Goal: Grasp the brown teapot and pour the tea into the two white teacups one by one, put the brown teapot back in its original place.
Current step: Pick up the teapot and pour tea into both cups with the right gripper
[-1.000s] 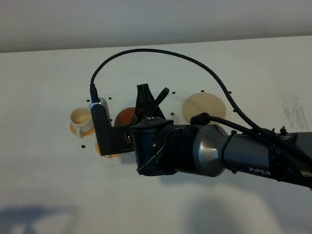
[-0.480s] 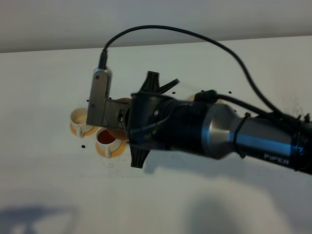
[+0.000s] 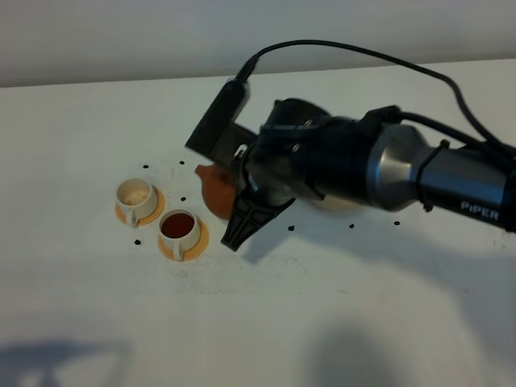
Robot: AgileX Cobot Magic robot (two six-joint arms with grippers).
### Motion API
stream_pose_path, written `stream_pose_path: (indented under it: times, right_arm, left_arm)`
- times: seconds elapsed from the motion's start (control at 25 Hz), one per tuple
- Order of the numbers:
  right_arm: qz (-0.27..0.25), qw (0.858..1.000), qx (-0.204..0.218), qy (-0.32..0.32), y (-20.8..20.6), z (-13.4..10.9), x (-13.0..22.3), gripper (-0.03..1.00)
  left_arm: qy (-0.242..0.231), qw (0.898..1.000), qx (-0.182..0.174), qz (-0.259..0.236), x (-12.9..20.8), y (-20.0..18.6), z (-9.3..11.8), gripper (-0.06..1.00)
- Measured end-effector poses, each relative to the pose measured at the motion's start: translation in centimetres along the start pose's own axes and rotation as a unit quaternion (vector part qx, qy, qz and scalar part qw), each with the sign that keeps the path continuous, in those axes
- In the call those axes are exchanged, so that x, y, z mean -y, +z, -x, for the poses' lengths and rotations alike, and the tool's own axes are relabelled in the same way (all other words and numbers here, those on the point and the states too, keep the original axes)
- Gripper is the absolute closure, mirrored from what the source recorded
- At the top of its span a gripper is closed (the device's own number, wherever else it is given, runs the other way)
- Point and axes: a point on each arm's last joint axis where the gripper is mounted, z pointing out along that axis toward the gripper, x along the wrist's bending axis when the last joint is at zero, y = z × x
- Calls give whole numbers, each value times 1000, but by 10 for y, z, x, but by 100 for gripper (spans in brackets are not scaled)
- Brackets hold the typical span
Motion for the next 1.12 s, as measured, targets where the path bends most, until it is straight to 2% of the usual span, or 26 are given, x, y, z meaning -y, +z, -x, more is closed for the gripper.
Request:
stream_pose_path:
  times: [0.16, 0.36, 0.76, 1.0, 1.12]
  right_arm:
    - [-4, 999, -18, 42, 7, 9, 3, 85]
    - [-10, 998, -27, 61, 25, 11, 5, 85]
    - [-18, 997, -41, 69, 62, 1, 10, 85]
    - [-10, 997, -39, 68, 61, 2, 7, 85]
    - [-13, 998, -22, 55, 55, 8, 1, 85]
  left_arm:
    - [0, 1000, 0, 0, 0, 0, 0, 38]
    - [0, 1000, 0, 0, 0, 0, 0, 38]
    - [0, 1000, 0, 0, 0, 0, 0, 38]
    - [0, 1000, 0, 0, 0, 0, 0, 38]
    - [0, 1000, 0, 0, 0, 0, 0, 38]
